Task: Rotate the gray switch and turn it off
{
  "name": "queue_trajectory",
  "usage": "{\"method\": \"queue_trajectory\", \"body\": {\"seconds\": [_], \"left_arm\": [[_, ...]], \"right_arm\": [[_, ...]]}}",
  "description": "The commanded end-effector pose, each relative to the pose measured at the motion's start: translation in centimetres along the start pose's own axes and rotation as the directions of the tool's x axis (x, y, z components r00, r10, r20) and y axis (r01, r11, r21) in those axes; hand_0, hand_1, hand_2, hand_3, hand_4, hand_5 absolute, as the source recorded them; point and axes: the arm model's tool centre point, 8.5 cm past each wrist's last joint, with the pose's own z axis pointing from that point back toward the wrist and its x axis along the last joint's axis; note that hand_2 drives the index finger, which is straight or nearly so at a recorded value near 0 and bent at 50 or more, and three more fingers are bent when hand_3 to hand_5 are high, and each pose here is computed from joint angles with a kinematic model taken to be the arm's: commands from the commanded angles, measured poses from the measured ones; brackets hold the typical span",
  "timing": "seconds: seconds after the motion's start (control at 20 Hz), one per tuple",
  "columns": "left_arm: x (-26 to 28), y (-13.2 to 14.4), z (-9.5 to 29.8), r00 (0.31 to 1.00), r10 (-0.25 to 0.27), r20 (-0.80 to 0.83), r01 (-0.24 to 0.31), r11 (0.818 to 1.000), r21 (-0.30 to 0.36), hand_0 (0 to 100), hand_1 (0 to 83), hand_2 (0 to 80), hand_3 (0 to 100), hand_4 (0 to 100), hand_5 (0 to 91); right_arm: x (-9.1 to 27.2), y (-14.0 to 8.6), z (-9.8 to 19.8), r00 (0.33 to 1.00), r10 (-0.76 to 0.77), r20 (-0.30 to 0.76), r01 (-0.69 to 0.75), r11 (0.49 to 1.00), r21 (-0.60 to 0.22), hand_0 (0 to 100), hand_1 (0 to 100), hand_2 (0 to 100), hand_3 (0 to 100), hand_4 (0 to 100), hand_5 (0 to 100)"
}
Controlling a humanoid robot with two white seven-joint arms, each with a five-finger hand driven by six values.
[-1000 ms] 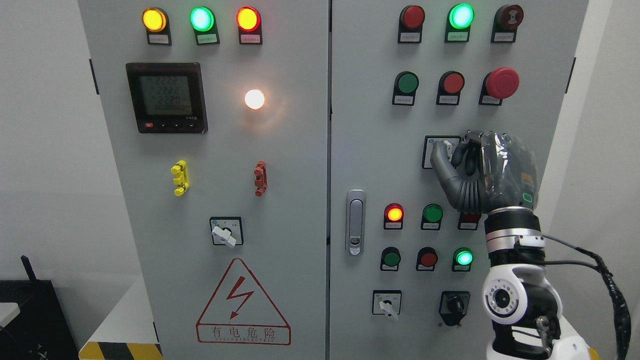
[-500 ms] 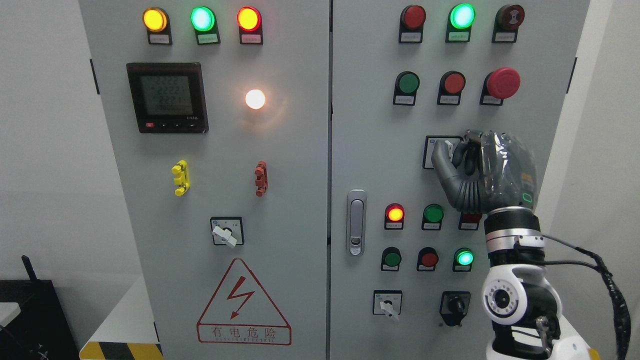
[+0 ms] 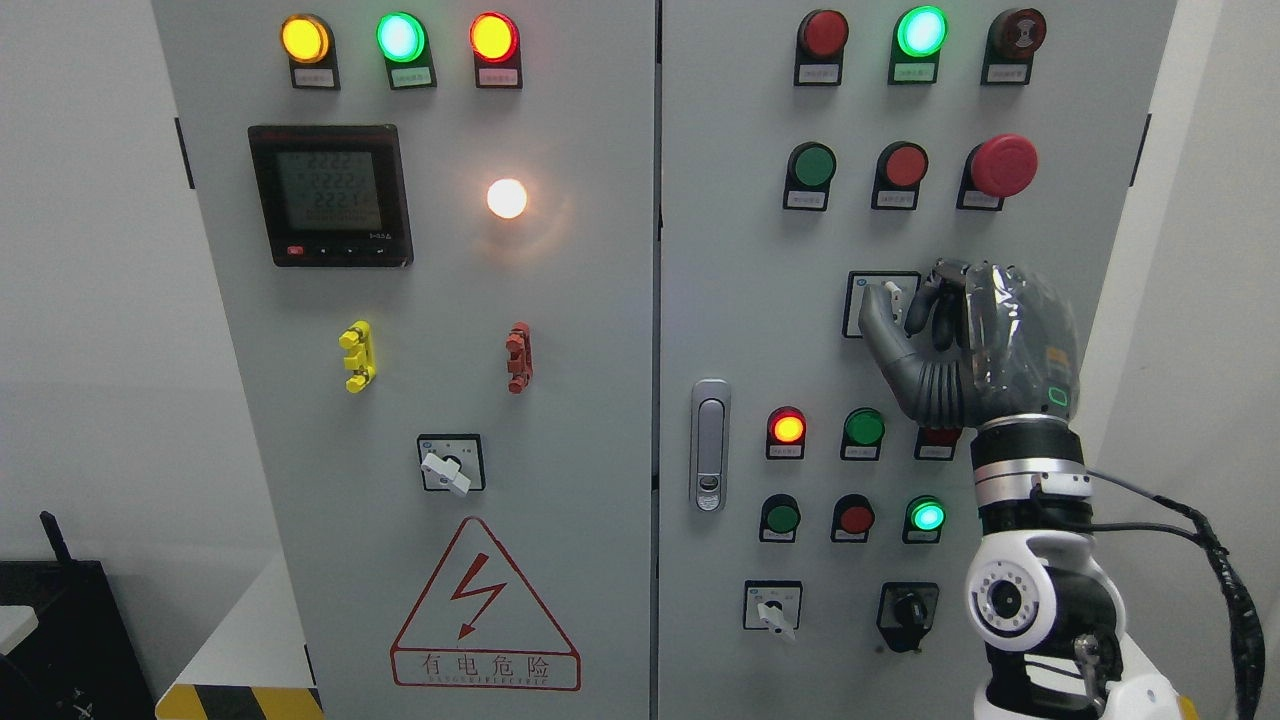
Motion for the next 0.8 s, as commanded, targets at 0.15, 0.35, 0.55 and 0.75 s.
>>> {"method": "queue_trajectory", "body": {"seconds": [0.15, 0.35, 0.55, 0.75], "left_arm": [[-0.5, 0.0, 0.1, 1.000, -0.003, -0.014, 0.003, 1.000, 0.001, 12, 38.9, 0.0, 0, 0, 0.0], [-0.5, 0.0, 0.1, 1.000, -0.003, -0.014, 0.003, 1.000, 0.001, 12, 38.9, 0.0, 0, 0, 0.0], [-0.5, 0.0, 0.1, 1.000, -0.003, -0.014, 0.003, 1.000, 0.000, 12, 38.9, 0.0, 0, 0, 0.0], [-0.5, 0.0, 0.1, 1.000, -0.003, -0.014, 0.003, 1.000, 0.000, 12, 38.9, 0.0, 0, 0, 0.0]], "right_arm": [[0.6, 0.0, 0.1, 1.000, -0.001, 0.019, 0.001, 1.000, 0.000, 32, 39, 77, 100, 92, 100], [0.9, -0.5, 0.4, 1.000, -0.003, 0.030, 0.004, 1.000, -0.015, 30, 39, 77, 100, 92, 100], [1.2, -0.7, 0.8, 0.999, -0.009, 0.052, 0.010, 1.000, -0.022, 30, 39, 77, 100, 92, 100], [1.5, -1.6, 1.6, 0.996, -0.008, 0.087, 0.013, 0.998, -0.054, 30, 38, 77, 100, 92, 100]]}}
